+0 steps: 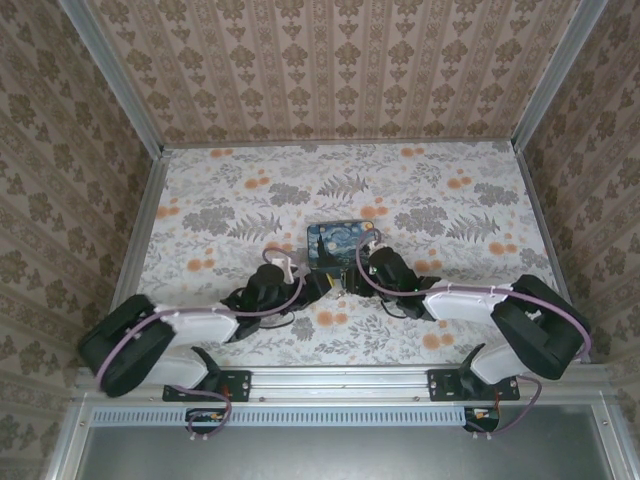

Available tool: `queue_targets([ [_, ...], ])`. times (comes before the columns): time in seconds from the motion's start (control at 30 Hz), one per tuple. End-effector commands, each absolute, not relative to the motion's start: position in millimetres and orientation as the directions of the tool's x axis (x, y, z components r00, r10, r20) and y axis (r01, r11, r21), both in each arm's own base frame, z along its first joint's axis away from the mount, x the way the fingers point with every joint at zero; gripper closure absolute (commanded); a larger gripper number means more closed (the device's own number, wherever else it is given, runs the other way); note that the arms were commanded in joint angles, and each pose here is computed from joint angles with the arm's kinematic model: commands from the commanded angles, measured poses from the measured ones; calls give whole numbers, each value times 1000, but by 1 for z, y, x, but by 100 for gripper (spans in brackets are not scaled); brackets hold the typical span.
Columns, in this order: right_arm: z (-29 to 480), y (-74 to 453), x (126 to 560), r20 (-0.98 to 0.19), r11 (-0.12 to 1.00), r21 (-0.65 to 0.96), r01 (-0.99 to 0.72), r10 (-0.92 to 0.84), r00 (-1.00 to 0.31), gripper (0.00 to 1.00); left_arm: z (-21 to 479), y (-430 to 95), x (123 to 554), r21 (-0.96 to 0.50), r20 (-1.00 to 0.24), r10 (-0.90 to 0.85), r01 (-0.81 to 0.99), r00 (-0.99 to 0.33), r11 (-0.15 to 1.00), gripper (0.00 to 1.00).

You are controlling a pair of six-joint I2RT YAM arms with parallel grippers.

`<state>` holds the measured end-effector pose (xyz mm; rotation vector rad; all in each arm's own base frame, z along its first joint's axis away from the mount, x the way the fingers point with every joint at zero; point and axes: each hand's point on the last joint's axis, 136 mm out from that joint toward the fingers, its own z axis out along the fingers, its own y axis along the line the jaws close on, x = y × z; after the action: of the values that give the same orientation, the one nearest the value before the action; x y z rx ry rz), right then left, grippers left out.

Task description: Unlock a padlock with a key

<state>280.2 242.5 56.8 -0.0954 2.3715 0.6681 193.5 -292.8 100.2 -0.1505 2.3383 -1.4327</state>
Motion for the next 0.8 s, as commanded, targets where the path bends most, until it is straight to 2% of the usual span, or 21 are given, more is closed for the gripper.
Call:
queue_targets([
  [0.0,65,252,290,-605,819,527,-229,172,-778,54,102,-270,191,-771,-376,-229,166,-898,615,35],
  [0.13,66,253,299,-589,792,574,-209,221,-778,53,128,-247,199,-735,-452,-252,197,-855,649,26],
  [0.4,64,253,295,-579,743,623,-244,228,-783,47,140,-225,220,-735,-457,-276,183,-846,653,15],
  [0.77,36,249,275,-564,721,617,-315,125,-816,38,146,-230,234,-748,-441,-255,195,-861,635,12],
])
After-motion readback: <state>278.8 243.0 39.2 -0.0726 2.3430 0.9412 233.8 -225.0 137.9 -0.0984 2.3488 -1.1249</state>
